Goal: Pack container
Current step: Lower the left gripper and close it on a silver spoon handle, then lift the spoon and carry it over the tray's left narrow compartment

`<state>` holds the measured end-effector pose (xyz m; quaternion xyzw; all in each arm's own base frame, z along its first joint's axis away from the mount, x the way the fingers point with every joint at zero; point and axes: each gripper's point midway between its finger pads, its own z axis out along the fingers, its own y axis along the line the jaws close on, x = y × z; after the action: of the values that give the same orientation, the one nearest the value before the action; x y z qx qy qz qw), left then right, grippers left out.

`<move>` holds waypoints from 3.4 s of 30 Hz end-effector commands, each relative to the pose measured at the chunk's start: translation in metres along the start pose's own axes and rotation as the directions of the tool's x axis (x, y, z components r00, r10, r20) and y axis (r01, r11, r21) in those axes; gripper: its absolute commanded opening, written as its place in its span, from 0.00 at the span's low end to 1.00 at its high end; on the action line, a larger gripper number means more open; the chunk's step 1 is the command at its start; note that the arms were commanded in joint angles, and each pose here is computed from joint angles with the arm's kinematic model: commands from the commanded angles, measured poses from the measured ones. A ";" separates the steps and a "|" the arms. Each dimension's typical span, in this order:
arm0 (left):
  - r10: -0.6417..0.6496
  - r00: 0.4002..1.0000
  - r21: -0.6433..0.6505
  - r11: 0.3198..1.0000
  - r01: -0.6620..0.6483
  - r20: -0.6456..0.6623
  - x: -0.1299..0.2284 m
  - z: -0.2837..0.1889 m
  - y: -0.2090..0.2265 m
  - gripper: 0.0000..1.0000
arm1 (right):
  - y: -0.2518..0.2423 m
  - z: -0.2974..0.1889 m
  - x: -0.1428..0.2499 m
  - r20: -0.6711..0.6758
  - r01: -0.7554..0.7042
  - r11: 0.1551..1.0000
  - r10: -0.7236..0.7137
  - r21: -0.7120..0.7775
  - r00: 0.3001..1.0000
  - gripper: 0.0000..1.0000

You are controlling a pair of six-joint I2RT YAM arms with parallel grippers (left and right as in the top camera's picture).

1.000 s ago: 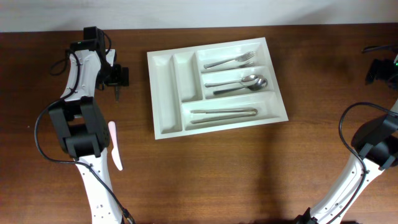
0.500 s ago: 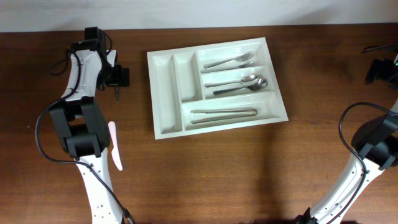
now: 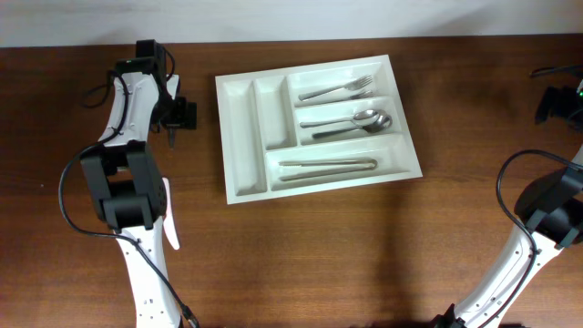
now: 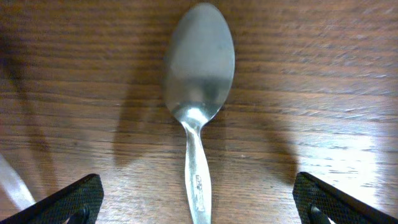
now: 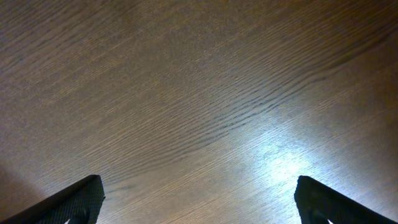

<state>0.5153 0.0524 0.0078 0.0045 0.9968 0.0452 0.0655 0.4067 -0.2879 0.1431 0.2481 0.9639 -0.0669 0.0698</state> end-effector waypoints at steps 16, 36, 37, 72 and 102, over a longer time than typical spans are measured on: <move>0.018 0.997 0.044 0.999 -0.014 -0.081 0.016 0.031 -0.007 0.72 | 0.000 0.000 0.001 -0.002 0.007 1.000 -0.007 -0.005 1.000 0.99; 0.012 1.000 0.031 0.999 -0.012 -0.001 -0.008 0.011 -0.003 0.02 | 0.000 0.000 0.001 -0.002 0.007 1.000 -0.007 -0.005 1.000 0.99; 0.012 1.000 0.030 0.999 -0.012 0.010 -0.012 0.006 -0.003 0.02 | 0.000 0.000 0.001 -0.002 0.007 1.000 -0.007 -0.005 1.000 0.99; -0.124 0.990 0.232 0.963 0.137 -0.072 0.013 -0.135 -0.143 0.02 | 0.000 0.000 0.001 -0.002 0.007 1.000 -0.007 -0.005 1.000 0.99; -0.076 0.990 0.234 0.967 0.103 -0.120 0.013 -0.086 -0.183 0.02 | 0.000 0.000 0.001 -0.002 0.007 1.000 -0.007 -0.005 1.000 0.99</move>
<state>0.4861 -0.1370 0.0771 -0.0268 0.9970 -0.0721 0.0080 0.4067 -0.2879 0.1431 0.2470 0.9642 -0.0670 0.0698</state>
